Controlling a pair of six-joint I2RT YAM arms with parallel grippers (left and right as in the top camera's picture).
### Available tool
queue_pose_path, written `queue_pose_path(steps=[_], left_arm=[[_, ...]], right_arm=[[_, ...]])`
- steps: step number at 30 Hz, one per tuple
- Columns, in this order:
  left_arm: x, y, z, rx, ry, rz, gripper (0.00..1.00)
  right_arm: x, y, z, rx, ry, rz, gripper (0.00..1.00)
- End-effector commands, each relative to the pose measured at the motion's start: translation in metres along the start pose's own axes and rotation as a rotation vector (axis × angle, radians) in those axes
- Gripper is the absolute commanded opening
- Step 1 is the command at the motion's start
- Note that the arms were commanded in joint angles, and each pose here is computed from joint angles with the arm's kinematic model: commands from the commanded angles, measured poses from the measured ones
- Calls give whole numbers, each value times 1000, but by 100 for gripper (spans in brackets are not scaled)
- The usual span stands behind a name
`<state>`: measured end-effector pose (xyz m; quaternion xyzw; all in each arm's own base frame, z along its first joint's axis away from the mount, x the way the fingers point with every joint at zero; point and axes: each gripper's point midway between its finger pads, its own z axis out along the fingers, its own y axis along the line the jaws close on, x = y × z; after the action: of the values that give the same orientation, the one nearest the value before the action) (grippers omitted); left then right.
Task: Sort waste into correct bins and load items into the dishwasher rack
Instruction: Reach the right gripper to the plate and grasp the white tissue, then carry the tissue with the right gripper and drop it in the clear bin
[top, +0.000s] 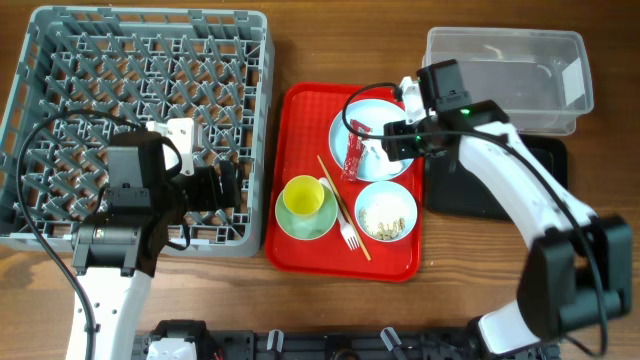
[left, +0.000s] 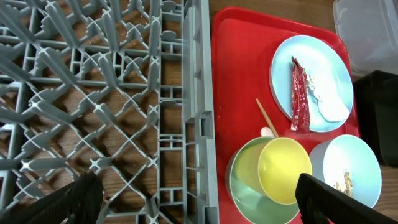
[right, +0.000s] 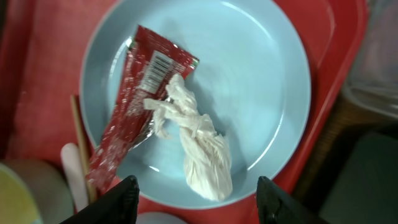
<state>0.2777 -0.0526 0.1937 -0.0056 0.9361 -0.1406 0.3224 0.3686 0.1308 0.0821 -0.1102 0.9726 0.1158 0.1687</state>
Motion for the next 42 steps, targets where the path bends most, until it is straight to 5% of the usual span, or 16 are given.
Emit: queue_pose_path(steps=[1, 9, 15, 19, 27, 34, 42], left_arm=[[-7, -3, -3, 6, -17, -3, 100], [-7, -3, -3, 6, -17, -3, 100], [-7, -3, -3, 6, -17, -3, 100], [-7, -3, -3, 6, -17, -3, 100], [-6, -3, -3, 5, -14, -4, 100], [-6, -3, -3, 5, -14, -4, 100], [-6, -3, -3, 5, -14, -4, 100]], right_arm=[[7, -7, 28, 22, 60, 43, 61], [26, -10, 61, 22, 152, 56, 60], [26, -11, 65, 23, 151, 78, 23], [23, -10, 61, 24, 142, 98, 14], [-49, -3, -23, 47, -132, 73, 6], [-98, -72, -106, 374, -464, 304, 13], [-108, -123, -91, 443, -500, 405, 17]])
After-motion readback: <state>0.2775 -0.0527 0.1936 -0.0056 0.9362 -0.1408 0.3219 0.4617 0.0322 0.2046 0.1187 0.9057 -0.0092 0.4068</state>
